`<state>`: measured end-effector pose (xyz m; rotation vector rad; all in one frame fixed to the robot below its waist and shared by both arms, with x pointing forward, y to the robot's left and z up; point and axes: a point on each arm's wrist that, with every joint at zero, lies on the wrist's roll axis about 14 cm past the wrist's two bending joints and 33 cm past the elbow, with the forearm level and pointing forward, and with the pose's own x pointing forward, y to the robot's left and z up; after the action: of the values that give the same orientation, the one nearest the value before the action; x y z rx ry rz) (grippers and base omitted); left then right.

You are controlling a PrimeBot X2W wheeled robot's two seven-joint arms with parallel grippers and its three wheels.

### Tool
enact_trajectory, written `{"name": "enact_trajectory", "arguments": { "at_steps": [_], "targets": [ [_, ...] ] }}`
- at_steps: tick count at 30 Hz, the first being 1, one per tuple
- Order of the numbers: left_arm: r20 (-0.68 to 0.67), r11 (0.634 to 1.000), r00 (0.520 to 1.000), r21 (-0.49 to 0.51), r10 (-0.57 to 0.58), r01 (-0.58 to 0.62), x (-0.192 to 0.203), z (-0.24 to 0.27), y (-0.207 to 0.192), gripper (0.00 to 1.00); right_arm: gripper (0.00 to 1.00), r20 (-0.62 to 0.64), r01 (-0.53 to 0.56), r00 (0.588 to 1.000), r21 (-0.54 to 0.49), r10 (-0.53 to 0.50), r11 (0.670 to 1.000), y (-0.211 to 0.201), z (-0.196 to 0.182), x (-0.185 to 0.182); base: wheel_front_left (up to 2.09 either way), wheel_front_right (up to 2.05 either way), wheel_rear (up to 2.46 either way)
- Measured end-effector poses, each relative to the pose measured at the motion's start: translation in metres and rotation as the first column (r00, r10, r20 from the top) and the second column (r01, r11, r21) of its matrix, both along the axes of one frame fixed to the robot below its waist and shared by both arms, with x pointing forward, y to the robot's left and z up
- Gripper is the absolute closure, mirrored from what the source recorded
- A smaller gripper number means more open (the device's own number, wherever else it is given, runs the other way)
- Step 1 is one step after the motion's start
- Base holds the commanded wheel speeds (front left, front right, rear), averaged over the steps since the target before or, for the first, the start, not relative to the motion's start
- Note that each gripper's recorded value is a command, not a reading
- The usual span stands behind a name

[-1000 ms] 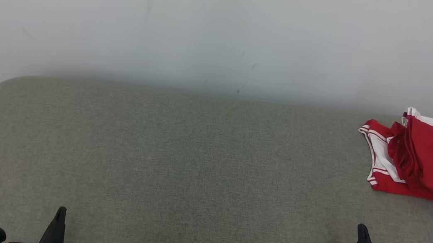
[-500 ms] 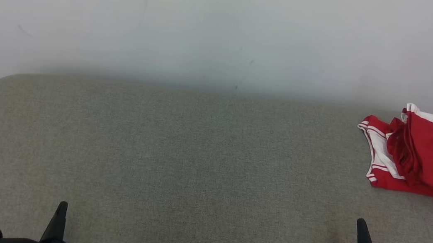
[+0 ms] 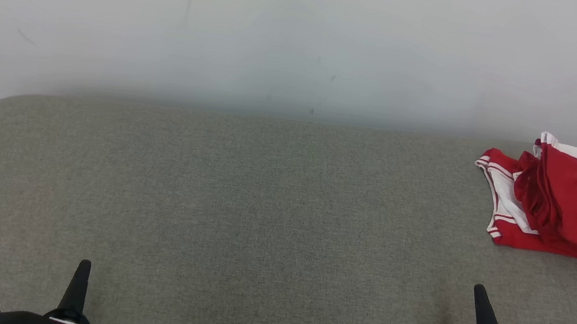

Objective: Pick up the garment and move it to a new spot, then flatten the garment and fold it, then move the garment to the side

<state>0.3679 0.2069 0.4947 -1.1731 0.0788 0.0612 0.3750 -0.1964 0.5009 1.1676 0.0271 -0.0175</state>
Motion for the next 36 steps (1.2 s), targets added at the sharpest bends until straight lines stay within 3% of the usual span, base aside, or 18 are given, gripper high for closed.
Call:
{"name": "enact_trajectory", "arguments": {
  "at_steps": [15,36],
  "targets": [
    [0.025,0.99,1.0,-0.138,0.005,-0.001,0.006,0.003,-0.003,1.0,1.0,0.006,0.003,1.0,0.138,-0.003,0.99,-0.001,0.002,0.005,0.0,0.0,0.0],
    [0.063,0.952,0.998,-0.306,0.018,0.002,0.015,0.008,-0.005,1.0,1.0,0.015,0.002,1.0,0.307,-0.007,0.952,-0.003,0.003,0.01,0.0,0.0,0.0]
  ]
}}
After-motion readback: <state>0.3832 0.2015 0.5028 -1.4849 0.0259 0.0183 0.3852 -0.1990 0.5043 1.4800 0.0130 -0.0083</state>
